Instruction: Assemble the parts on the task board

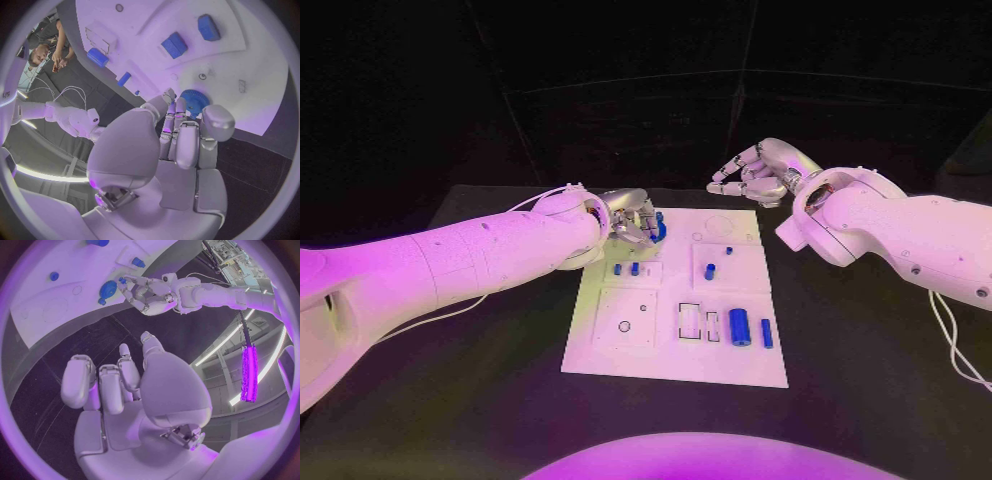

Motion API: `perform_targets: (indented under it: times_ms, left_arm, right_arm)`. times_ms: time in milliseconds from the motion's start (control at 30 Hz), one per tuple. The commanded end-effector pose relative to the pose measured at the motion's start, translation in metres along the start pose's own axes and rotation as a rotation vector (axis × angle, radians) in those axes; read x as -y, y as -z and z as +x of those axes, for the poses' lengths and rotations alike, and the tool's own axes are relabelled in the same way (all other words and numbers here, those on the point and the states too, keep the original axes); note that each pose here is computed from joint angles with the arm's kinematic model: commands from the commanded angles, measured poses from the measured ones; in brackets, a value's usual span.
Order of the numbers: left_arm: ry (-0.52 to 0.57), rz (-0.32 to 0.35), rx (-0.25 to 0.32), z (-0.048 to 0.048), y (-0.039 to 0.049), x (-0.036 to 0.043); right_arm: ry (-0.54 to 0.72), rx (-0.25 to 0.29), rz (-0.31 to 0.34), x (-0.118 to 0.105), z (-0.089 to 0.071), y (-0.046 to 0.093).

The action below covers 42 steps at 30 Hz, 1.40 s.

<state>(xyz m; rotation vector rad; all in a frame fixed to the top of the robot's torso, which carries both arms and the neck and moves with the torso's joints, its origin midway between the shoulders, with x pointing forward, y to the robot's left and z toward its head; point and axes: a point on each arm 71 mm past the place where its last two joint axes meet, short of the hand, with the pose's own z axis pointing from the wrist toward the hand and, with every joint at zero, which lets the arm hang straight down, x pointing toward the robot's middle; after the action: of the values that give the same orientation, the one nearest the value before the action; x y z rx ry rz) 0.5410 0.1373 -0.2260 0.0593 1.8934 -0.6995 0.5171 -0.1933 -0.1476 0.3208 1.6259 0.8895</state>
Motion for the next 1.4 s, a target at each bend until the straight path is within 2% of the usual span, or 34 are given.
perform_targets:
  times_ms: [33,300,533,933,1400]
  left_arm:
    - [0.039,-0.006,0.011,-0.0042,0.0047,-0.003]
    - [0.049,-0.058,-0.035,-0.0077,0.0167,-0.0226]
    - [0.052,-0.087,-0.061,-0.0072,0.0228,-0.0345]
    - [0.052,-0.105,-0.076,-0.0054,0.0231,-0.0407]
    - [0.05,-0.109,-0.092,-0.0021,0.0192,-0.0396]
  right_arm:
    - [-0.001,0.002,-0.008,-0.001,-0.001,0.0]
    - [0.0,0.003,-0.003,0.0,-0.002,0.0]
    - [0.0,0.003,-0.002,0.001,-0.002,0.0]
    - [0.001,0.003,-0.001,0.001,-0.002,0.0]
    - [0.0,0.002,-0.002,0.001,-0.002,0.0]
